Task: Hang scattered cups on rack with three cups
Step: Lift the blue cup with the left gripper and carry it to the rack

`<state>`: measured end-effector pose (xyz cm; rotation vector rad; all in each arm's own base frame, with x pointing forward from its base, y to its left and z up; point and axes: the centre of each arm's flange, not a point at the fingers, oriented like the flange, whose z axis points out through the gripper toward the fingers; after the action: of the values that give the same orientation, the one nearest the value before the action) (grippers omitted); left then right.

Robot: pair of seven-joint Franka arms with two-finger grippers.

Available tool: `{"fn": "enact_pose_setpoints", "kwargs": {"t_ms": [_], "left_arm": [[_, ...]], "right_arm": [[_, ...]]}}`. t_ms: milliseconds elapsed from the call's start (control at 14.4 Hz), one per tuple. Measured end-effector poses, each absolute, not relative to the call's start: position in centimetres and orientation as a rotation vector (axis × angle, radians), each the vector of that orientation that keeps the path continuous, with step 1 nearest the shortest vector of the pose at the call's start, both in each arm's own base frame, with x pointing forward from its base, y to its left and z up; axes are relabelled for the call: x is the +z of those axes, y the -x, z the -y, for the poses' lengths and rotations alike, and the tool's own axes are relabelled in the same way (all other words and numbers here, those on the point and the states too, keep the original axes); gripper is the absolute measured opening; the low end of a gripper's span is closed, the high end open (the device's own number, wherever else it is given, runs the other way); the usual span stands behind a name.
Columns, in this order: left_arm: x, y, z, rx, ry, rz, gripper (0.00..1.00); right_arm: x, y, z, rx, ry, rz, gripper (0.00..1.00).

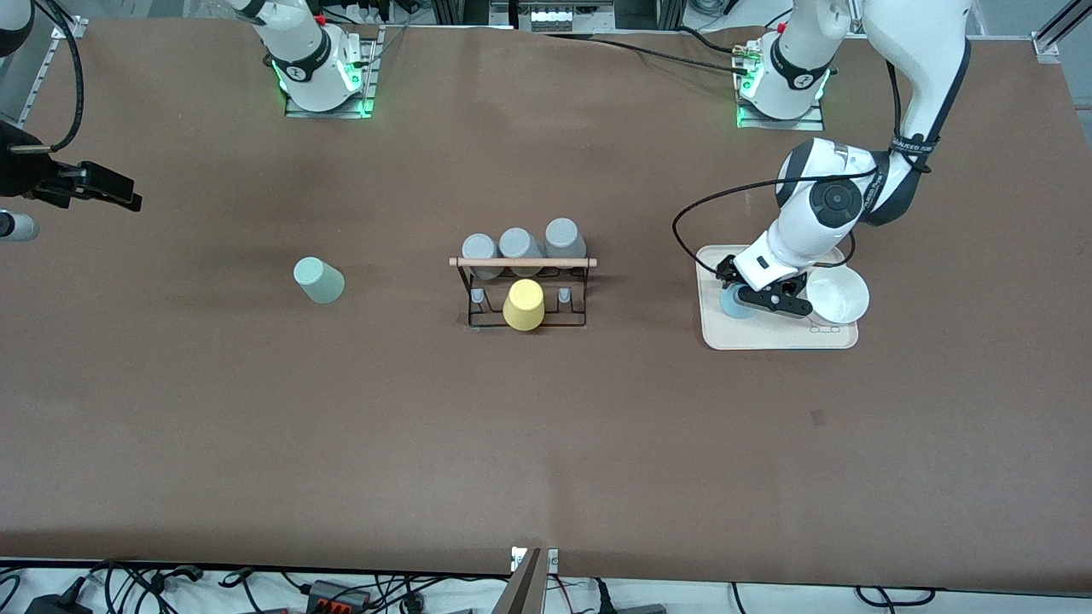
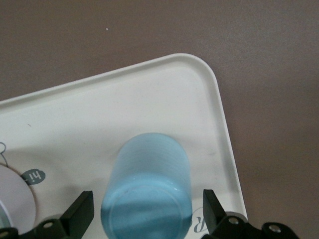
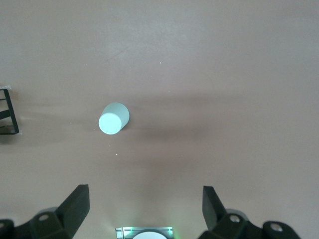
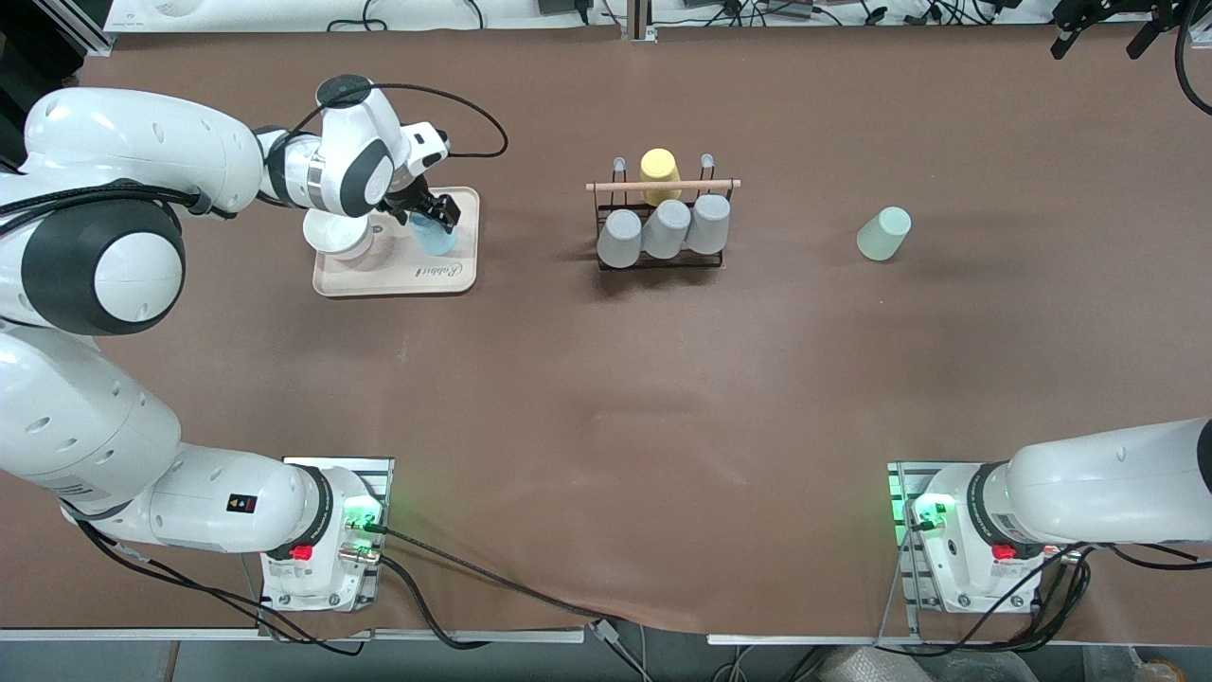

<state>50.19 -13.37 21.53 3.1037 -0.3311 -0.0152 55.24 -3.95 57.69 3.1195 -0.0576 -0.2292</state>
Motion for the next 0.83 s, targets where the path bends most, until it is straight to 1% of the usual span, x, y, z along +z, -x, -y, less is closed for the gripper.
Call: {"fn": "enact_pose_setpoints", "kwargs": {"t_ms": [208, 347, 486, 624, 833], "left_arm": [[21.9, -50.4, 13.4, 0.007, -3.102, 0.331, 0.68], [23.3, -51.0, 13.6, 0.050, -3.101, 0.333, 0.67], [25.8, -51.6, 14.2, 0.057, -3.103, 0.351, 0.67], [30.2, -52.6, 17.2, 0.003, -3.102, 0.419, 0.67], [38.8, -54.4, 23.3, -0.022, -3.094, 0.450, 0.67]], "right_arm": [[57.7, -55.2, 4.0, -0.232, -3.120, 0.058, 1.00], [57.6, -55.1, 4.0, -0.245, -3.119, 0.061, 1.00], [57.6, -55.1, 4.2, -0.250, -3.119, 0.065, 1.00], [57.6, -55.0, 4.2, -0.253, -3.119, 0.066, 1.00], [57.6, -55.0, 4.2, -0.253, -3.119, 0.066, 1.00]]}}
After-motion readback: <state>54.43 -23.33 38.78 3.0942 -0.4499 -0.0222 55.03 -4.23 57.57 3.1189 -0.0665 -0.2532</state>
